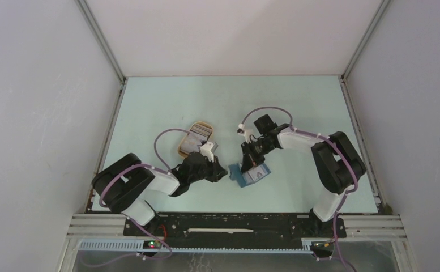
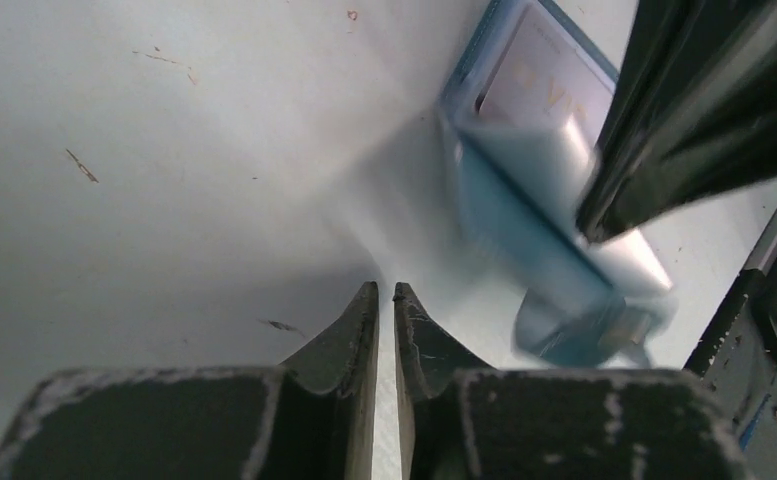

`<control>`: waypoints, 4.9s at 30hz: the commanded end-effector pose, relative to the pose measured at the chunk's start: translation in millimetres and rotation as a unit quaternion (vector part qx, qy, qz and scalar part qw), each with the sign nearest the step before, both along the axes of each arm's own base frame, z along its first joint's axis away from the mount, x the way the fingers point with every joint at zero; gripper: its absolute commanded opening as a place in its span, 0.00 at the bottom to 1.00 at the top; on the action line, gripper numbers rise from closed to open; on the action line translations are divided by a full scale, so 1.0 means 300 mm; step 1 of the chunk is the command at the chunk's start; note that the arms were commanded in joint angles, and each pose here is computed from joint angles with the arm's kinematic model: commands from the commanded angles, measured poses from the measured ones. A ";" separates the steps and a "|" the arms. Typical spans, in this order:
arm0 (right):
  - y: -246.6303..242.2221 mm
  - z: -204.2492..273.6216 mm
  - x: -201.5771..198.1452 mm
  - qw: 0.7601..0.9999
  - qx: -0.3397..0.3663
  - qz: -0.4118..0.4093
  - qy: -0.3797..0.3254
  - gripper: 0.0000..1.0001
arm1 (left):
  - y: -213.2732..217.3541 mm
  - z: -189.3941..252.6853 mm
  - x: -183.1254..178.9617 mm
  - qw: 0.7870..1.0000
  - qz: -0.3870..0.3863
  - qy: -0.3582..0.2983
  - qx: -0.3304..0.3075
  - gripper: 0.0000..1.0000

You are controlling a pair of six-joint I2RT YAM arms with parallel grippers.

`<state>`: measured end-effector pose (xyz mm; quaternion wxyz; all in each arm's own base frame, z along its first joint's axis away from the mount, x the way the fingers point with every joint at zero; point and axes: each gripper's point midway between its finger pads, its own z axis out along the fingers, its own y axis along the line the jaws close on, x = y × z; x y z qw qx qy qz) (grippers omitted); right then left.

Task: Put the credit cards into the card holder
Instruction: Open the card holder at the center of the board.

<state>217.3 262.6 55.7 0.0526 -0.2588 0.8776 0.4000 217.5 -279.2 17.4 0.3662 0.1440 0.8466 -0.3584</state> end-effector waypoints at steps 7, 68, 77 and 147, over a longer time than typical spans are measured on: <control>0.038 0.042 0.002 0.998 0.033 0.048 0.000 0.43 | 0.012 0.053 0.001 1.000 0.014 -0.010 -0.018 0.22; 0.030 -0.004 -0.080 0.981 0.093 0.099 0.140 0.47 | -0.141 0.101 0.052 0.982 0.038 0.060 -0.174 0.03; 0.003 0.053 -0.040 0.986 0.092 0.109 0.085 0.53 | -0.083 -0.014 0.040 0.990 0.060 0.076 -0.099 0.00; -0.035 0.076 0.005 0.989 0.095 0.053 0.102 0.03 | -0.147 0.131 -0.021 0.976 -0.008 0.055 -0.208 0.19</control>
